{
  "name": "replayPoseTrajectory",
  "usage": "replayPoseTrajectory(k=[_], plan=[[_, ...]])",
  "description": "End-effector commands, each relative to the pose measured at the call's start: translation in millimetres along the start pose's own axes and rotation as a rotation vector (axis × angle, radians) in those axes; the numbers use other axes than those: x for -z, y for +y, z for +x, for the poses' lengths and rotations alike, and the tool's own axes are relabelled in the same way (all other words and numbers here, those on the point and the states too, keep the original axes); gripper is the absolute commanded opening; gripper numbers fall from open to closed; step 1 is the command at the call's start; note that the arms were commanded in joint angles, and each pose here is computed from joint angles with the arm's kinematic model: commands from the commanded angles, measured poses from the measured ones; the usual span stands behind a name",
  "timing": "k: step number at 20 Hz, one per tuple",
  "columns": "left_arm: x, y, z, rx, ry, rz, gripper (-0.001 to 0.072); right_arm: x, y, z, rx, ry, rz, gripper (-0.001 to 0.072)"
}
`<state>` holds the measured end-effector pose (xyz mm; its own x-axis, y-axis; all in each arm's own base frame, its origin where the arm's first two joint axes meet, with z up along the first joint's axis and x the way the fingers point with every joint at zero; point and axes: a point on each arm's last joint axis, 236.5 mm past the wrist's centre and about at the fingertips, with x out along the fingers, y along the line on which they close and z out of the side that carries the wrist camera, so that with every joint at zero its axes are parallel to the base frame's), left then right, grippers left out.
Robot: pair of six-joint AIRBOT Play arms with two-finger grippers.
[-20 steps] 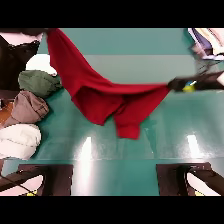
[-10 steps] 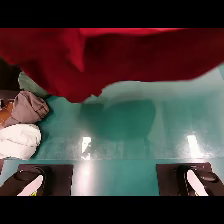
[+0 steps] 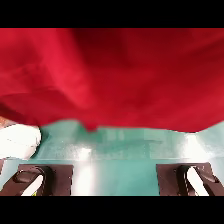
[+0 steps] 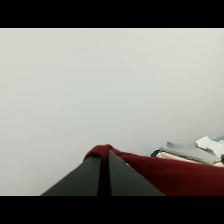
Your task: Fold the shirts.
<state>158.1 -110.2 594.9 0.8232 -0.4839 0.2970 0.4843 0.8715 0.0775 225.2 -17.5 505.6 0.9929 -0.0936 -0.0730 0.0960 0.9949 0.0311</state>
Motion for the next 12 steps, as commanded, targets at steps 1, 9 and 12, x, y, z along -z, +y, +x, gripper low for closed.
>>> replayPoseTrajectory(k=[1, 9, 12], plan=[[56, 41, 17, -0.13, 0.169, -0.007, 0.0024, 56, -16, 35, 0.006, 0.289, 0.089, 0.0011], [376, 107, 87, -0.19, 0.972, -0.193, 0.0025, 279, -4, 144, -0.144, 1.052, 0.254, 0.0011], [451, 121, 104, -0.195, 1.064, -0.219, 0.0025, 334, 13, 185, -0.13, 1.112, 0.165, 0.0011]])
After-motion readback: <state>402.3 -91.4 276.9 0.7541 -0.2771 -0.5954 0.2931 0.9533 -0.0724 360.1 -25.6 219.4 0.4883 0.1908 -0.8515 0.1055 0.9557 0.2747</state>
